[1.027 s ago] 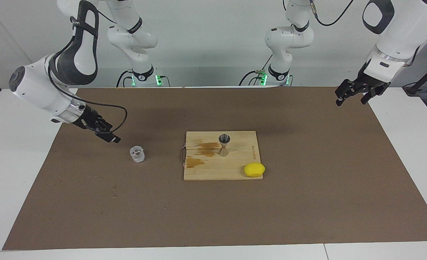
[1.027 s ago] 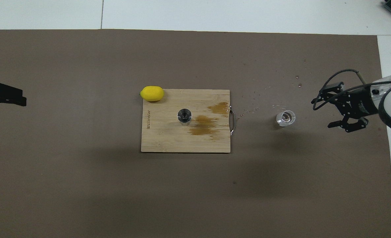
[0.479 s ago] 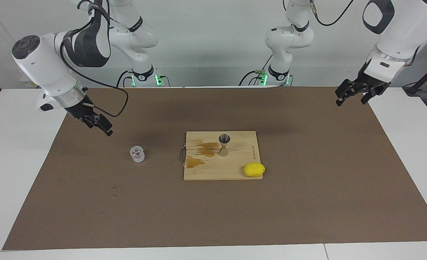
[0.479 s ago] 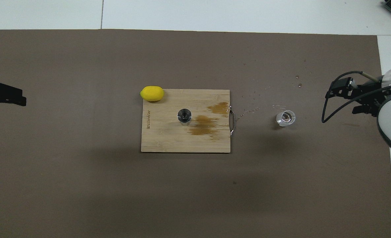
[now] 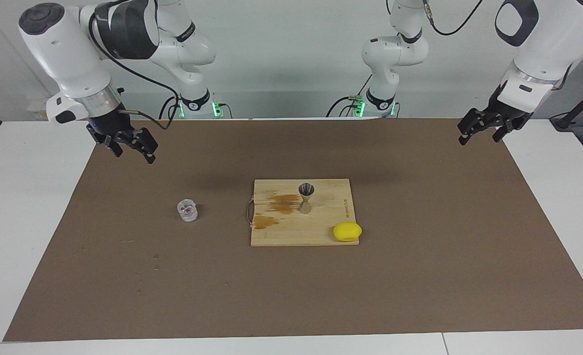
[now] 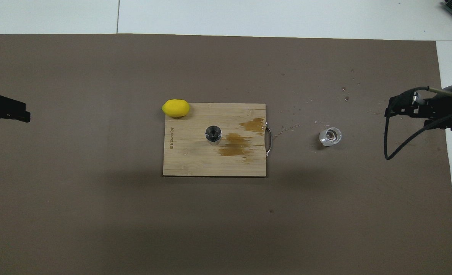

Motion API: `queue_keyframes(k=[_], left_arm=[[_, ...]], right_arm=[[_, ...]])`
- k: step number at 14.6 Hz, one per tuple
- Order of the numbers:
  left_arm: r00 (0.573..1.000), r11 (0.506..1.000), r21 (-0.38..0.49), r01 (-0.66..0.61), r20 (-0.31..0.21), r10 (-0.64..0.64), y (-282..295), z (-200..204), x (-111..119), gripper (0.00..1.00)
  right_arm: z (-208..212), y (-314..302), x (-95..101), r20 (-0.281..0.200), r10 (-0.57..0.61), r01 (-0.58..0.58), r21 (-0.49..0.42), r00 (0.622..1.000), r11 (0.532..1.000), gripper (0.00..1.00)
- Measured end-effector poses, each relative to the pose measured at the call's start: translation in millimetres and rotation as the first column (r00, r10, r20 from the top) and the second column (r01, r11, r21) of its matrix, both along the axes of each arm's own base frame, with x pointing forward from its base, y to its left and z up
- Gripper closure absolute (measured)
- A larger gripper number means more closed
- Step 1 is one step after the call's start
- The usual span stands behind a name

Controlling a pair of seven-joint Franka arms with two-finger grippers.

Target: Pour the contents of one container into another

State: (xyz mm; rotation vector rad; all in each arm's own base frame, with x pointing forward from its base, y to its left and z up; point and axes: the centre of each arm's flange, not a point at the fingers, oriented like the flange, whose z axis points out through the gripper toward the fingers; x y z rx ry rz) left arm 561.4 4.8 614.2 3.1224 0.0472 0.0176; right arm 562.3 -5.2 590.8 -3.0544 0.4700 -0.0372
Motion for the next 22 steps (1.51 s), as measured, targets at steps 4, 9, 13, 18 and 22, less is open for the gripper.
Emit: queue_keyframes(k=[4,9,13,18,22], left_arm=[[1.000,1.000,0.000,-0.001,0.000,0.001,-0.1,0.2,0.0,0.00],[1.000,1.000,0.000,-0.001,0.002,0.001,-1.2,0.8,0.1,0.00],[1.000,1.000,0.000,-0.005,0.003,0.005,-5.4,1.1,0.2,0.00],[1.000,1.000,-0.001,-0.019,0.003,0.019,-7.9,1.7,0.2,0.00],[1.000,1.000,-0.001,-0.020,0.003,0.020,-8.0,1.7,0.2,0.00]], right_arm=[[27.0,-13.6,-24.1,-0.008,-0.023,0.023,0.003,1.000,1.000,0.00],[23.6,-21.0,-21.9,-0.025,-0.036,0.036,0.003,0.999,0.999,0.00],[18.8,-14.9,-16.5,-0.035,0.014,-0.014,-0.020,0.999,1.000,0.00],[28.5,11.9,-15.5,-0.020,0.091,-0.092,-0.082,0.996,0.992,0.00],[35.6,-1.6,-18.7,-0.035,0.115,-0.118,-0.080,0.993,0.990,0.00]])
